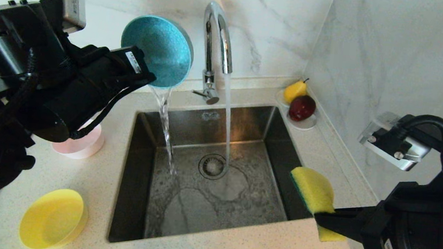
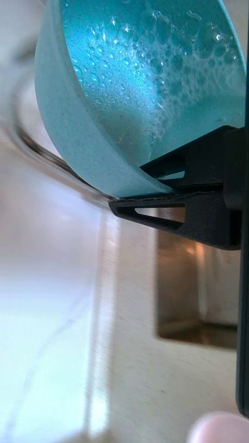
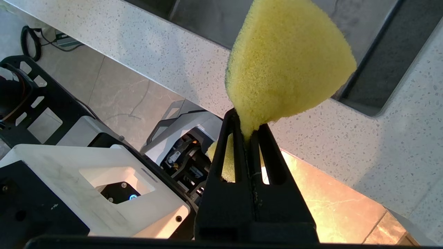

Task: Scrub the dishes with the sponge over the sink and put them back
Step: Wash the bowl

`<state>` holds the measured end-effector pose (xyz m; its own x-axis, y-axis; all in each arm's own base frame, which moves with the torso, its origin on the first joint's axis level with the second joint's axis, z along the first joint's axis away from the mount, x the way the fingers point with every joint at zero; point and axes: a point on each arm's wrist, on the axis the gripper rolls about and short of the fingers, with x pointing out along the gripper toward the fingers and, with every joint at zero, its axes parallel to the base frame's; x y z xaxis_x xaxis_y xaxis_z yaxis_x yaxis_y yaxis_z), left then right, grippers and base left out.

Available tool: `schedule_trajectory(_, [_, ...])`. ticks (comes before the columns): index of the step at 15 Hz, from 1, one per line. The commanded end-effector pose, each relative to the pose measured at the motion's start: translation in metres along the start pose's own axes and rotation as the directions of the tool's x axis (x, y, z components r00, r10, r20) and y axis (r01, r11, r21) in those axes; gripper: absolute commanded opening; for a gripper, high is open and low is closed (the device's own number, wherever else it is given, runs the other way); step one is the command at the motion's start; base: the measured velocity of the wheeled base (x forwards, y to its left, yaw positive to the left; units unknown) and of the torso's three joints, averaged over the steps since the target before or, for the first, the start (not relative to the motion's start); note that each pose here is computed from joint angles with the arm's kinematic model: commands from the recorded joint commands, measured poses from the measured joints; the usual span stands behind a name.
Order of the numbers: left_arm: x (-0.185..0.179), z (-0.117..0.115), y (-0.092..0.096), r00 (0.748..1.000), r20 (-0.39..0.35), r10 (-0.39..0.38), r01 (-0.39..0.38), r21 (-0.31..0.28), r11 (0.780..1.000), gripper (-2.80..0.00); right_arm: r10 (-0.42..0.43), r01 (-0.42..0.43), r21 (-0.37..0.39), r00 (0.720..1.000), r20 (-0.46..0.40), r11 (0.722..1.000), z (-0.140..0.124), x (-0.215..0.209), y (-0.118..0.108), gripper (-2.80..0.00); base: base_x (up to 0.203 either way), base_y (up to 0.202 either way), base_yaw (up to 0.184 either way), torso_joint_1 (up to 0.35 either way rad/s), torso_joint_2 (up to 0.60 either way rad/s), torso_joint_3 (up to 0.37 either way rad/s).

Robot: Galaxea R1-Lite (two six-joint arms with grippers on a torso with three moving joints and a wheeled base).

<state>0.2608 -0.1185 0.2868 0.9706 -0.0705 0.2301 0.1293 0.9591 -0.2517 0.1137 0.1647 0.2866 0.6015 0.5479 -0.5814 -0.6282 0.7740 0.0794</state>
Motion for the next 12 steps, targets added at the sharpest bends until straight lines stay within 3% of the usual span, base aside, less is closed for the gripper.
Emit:
schedule_trajectory(1, [-0.001, 0.0, 0.002, 0.996, 0.081, -0.022, 0.023, -0.013, 1.0, -2.8, -0.002, 0.002, 0.001, 1.0, -0.004, 1.0, 0.001, 0.001, 0.001, -2.8, 0.0, 0.0, 0.0, 0.0, 0.0, 0.0])
schedule_trajectory(5, [-0.006, 0.0, 0.005, 0.966, 0.251, -0.054, 0.044, 0.047, 0.998, -2.8, -0.002, 0.002, -0.001, 1.0, -0.008, 1.0, 0.0, 0.003, 0.001, -2.8, 0.0, 0.0, 0.0, 0.0, 0.0, 0.0])
schedule_trajectory(7, [-0.008, -0.007, 0.006, 0.96, 0.27, -0.079, 0.057, 0.09, 0.994, -2.8, -0.002, 0.002, -0.001, 1.0, -0.008, 1.0, 0.002, 0.004, 0.002, -2.8, 0.0, 0.0, 0.0, 0.0, 0.0, 0.0])
schedule_trajectory(10, [-0.007, -0.005, 0.007, 0.962, 0.263, -0.076, 0.056, 0.08, 0.995, -2.8, -0.001, 0.001, 0.002, 1.0, -0.006, 1.0, 0.002, 0.004, 0.002, -2.8, 0.0, 0.0, 0.0, 0.0, 0.0, 0.0])
schedule_trajectory(12, [-0.007, -0.015, 0.012, 0.989, 0.141, -0.053, 0.04, 0.092, 0.995, -2.8, 0.001, -0.001, 0.002, 1.0, 0.003, 1.0, 0.002, 0.0, 0.001, -2.8, 0.0, 0.0, 0.0, 0.0, 0.0, 0.0])
